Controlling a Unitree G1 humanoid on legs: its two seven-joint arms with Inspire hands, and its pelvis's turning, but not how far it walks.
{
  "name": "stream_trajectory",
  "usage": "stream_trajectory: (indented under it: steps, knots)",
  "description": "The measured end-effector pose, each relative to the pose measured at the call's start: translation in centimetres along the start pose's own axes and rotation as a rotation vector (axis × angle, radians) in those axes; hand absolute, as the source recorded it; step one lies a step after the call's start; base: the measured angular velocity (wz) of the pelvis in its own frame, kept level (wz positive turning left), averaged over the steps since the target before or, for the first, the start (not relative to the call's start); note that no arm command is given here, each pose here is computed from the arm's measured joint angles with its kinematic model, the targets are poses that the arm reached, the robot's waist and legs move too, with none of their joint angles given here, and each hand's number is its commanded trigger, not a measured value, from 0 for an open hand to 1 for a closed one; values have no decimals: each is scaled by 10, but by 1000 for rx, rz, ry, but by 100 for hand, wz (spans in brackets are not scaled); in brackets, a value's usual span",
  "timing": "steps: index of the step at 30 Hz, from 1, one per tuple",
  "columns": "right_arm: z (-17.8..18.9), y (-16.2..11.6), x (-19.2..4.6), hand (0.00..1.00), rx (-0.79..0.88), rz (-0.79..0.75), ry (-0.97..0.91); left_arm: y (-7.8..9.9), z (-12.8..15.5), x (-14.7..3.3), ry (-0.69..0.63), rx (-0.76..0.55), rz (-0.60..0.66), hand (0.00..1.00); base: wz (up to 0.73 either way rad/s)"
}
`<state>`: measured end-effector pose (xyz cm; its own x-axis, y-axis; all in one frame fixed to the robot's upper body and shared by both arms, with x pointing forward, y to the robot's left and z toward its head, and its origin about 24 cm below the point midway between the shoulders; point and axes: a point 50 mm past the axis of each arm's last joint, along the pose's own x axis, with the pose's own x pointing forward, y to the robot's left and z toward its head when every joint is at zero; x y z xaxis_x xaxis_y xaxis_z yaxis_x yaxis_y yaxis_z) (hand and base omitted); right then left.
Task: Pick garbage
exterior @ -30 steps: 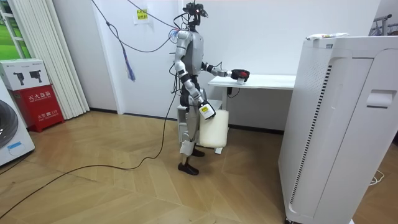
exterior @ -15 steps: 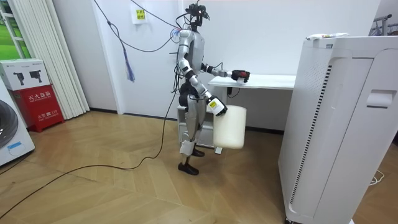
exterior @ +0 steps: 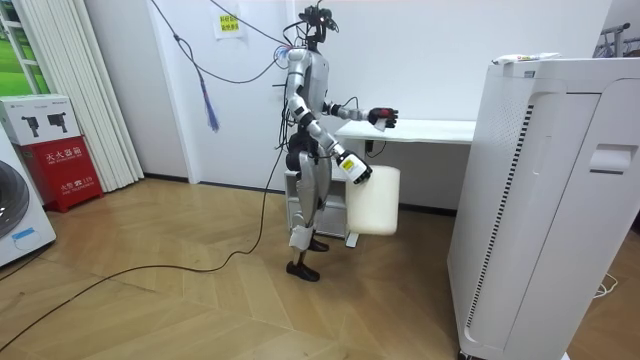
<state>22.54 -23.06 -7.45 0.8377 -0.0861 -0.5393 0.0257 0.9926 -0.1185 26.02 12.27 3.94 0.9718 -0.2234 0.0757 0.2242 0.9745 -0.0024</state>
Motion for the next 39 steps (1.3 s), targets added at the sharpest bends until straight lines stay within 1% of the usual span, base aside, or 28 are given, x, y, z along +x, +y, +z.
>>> stream_trajectory:
  steps: [7,9,11,12,13,16,17,18,20,21,22,23,26,30,32,36,39]
  knots:
    - [9,2,4,100,-6,-16,-26,-19,-5,-2,22,-19,-154,100,-6]
    - [13,4,6,100,-4,-14,-37,-23,-9,-2,38,-35,-179,100,-12]
    - [17,10,8,100,-14,0,-47,-28,-16,-3,76,-55,-189,95,-8]
    - [17,12,8,100,-19,5,-46,-29,-19,-4,91,-56,-195,93,0]
    - [16,16,8,100,-22,13,-44,-32,-23,-5,117,-56,-209,89,0]
    - [14,24,8,100,-32,43,-38,-39,-28,-7,154,-56,-244,83,-1]
    - [14,26,8,100,-28,46,-36,-42,-28,-7,158,-56,-255,83,0]
    - [13,27,8,100,-26,47,-35,-43,-28,-8,160,-57,-260,85,3]
    - [14,28,8,100,-23,50,-35,-46,-29,-9,163,-59,-273,85,2]
    - [14,29,9,100,-21,52,-36,-47,-29,-9,165,-59,-276,74,0]
    - [14,33,9,100,-14,58,-37,-48,-29,-9,166,-59,-280,54,0]
    - [14,35,9,100,-11,67,-37,-49,-30,-9,167,-59,-284,0,0]
    - [16,38,10,100,-7,79,-41,-52,-30,-10,170,-59,-296,0,-7]
    - [17,48,13,100,-3,101,-33,-59,-30,-11,170,-60,-326,0,-4]
    - [18,56,15,100,-25,136,-26,-61,-27,-8,158,-63,-329,0,-2]
    - [18,59,15,100,-33,148,-22,-68,-19,0,117,-75,-341,0,-4]
    - [11,62,14,100,-53,163,4,-71,-16,2,106,-80,-351,0,-7]
